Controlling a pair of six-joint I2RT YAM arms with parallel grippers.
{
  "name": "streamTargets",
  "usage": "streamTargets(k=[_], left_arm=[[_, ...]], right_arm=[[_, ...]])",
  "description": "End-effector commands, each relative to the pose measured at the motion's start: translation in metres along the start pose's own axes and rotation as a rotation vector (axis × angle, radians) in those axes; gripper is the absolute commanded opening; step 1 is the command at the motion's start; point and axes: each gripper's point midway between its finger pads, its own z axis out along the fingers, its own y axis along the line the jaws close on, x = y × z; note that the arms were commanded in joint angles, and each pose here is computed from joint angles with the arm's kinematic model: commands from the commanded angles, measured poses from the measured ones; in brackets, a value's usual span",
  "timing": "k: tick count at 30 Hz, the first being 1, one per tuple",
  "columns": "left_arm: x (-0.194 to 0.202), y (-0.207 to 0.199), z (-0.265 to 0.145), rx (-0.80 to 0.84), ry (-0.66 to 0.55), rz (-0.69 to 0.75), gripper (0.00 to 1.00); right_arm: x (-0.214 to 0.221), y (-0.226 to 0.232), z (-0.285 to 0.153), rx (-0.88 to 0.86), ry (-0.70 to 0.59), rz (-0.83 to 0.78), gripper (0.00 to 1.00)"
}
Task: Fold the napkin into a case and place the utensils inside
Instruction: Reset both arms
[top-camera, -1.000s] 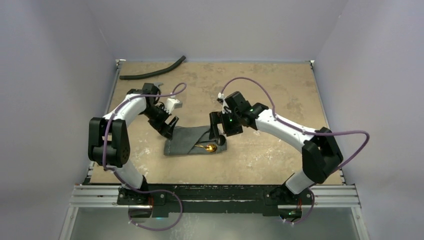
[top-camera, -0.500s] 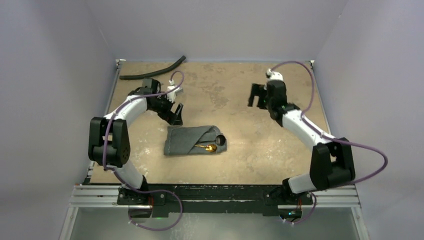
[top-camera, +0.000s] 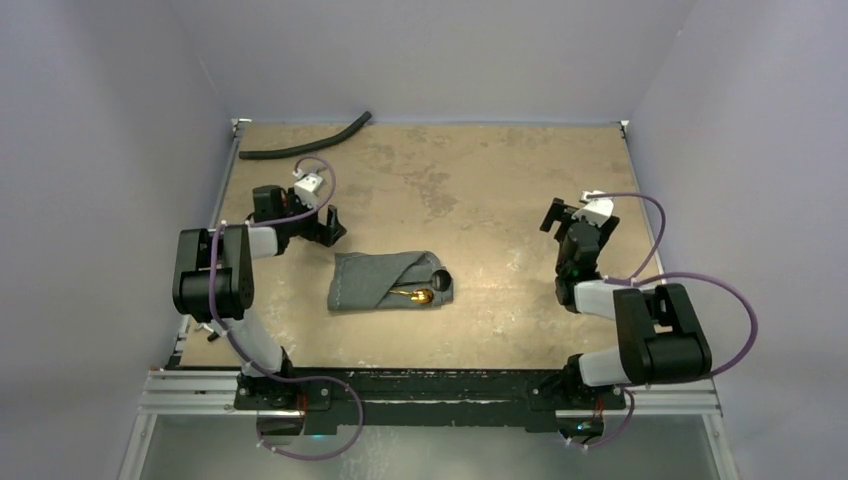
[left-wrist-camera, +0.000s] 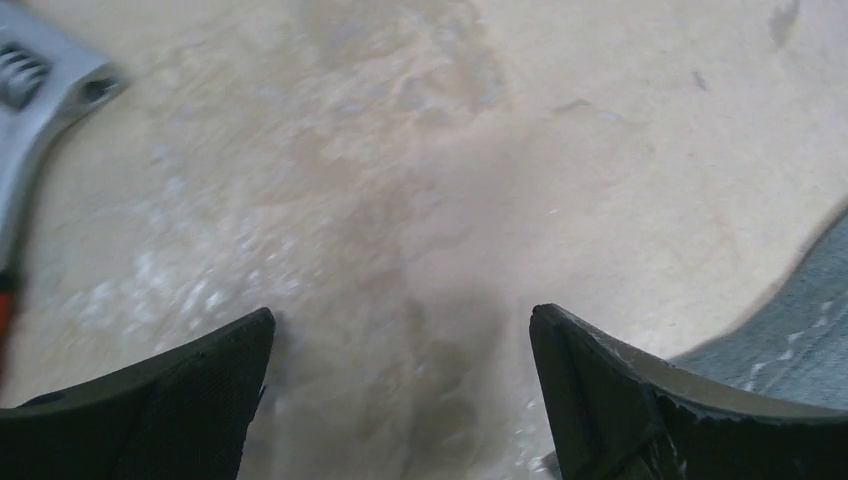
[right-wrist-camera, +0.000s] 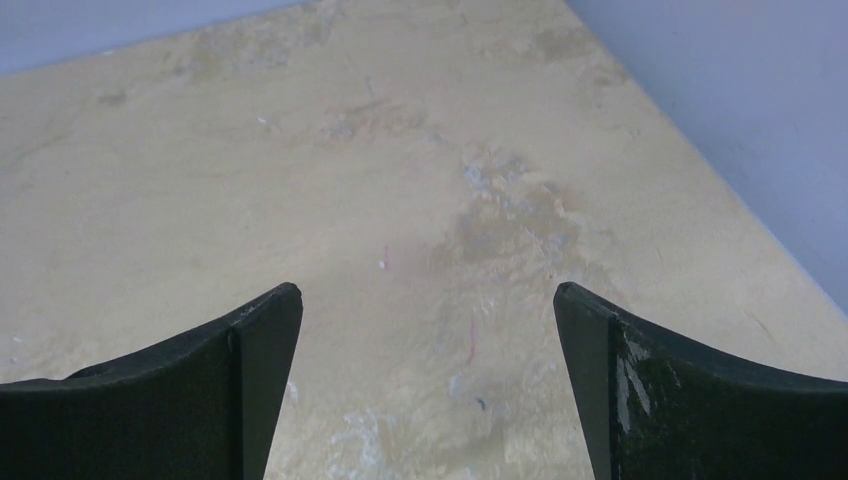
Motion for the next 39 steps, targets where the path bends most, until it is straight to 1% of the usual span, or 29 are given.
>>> streamTargets(k=[1, 2, 4, 6, 8, 11, 12, 13, 14, 16, 18, 20, 21, 22, 23, 26, 27, 28, 31, 33, 35, 39], left_arm=[[-0.019, 0.021, -0.008, -0.069, -0.205, -0.024, 0.98], [-0.024, 0.022, -0.011, -0.089, -0.239, -0.019, 0.98], [-0.027, 0.022, -0.015, -0.113, -0.292, -0.016, 0.98], [-0.027, 0.024, -0.014, -0.123, -0.294, -0.033, 0.98], [-0.026, 0.026, -0.017, -0.149, -0.302, -0.033, 0.98], [-0.031, 0.019, -0.037, -0.216, -0.389, 0.015, 0.98], [-0.031, 0.012, -0.044, -0.231, -0.423, 0.049, 0.98], [-0.030, 0.009, -0.050, -0.267, -0.444, 0.061, 0.99], [-0.028, 0.012, -0.056, -0.320, -0.460, 0.052, 0.99], [-0.029, 0.013, -0.057, -0.352, -0.473, 0.051, 0.99], [-0.028, 0.013, -0.055, -0.369, -0.455, 0.057, 0.99], [-0.020, 0.016, -0.058, -0.458, -0.448, 0.049, 0.99], [-0.004, 0.008, -0.066, -0.481, -0.472, 0.056, 0.98], [-0.013, -0.005, -0.080, -0.479, -0.571, 0.105, 0.99], [-0.018, -0.016, -0.086, -0.466, -0.597, 0.149, 0.98], [-0.023, -0.008, -0.072, -0.461, -0.552, 0.135, 0.99], [-0.022, 0.000, -0.064, -0.462, -0.522, 0.098, 0.99], [-0.021, 0.009, -0.057, -0.462, -0.480, 0.067, 0.99], [-0.024, 0.002, -0.057, -0.423, -0.507, 0.080, 0.99], [-0.020, 0.003, -0.056, -0.425, -0.483, 0.076, 0.99], [-0.023, 0.002, -0.058, -0.424, -0.505, 0.079, 0.99], [-0.023, 0.003, -0.057, -0.424, -0.501, 0.079, 0.99]], right_arm=[[-0.044, 0.007, 0.009, -0.015, -0.204, 0.056, 0.99], [-0.046, 0.008, 0.011, -0.015, -0.215, 0.068, 0.99], [-0.039, 0.010, 0.017, -0.019, -0.199, 0.060, 0.99], [-0.038, 0.010, 0.018, -0.026, -0.221, 0.038, 0.99], [-0.034, 0.015, 0.015, -0.064, -0.204, 0.040, 0.99], [-0.038, 0.012, -0.006, -0.109, -0.299, 0.016, 0.99], [-0.045, 0.013, -0.016, -0.136, -0.362, 0.015, 0.99], [-0.049, 0.013, -0.020, -0.138, -0.390, -0.002, 0.99], [-0.046, 0.014, -0.016, -0.137, -0.365, -0.008, 0.99], [-0.036, 0.020, -0.001, -0.133, -0.289, -0.029, 0.99], [-0.033, 0.025, 0.000, -0.165, -0.278, -0.009, 0.99], [-0.032, 0.025, 0.000, -0.163, -0.275, -0.011, 0.99], [-0.037, 0.020, -0.002, -0.142, -0.297, -0.008, 0.99], [-0.041, 0.015, -0.004, -0.121, -0.321, -0.001, 0.99], [-0.042, 0.016, -0.006, -0.124, -0.329, 0.002, 0.99], [-0.040, 0.021, -0.004, -0.144, -0.315, -0.007, 0.99], [-0.033, 0.025, 0.000, -0.162, -0.277, -0.015, 0.99], [-0.031, 0.026, 0.002, -0.167, -0.265, -0.009, 0.99], [-0.032, 0.025, 0.002, -0.175, -0.266, -0.003, 0.99], [-0.034, 0.023, 0.000, -0.172, -0.278, -0.006, 0.99], [-0.035, 0.022, 0.000, -0.164, -0.286, -0.006, 0.99], [-0.035, 0.022, 0.000, -0.164, -0.286, -0.006, 0.99]])
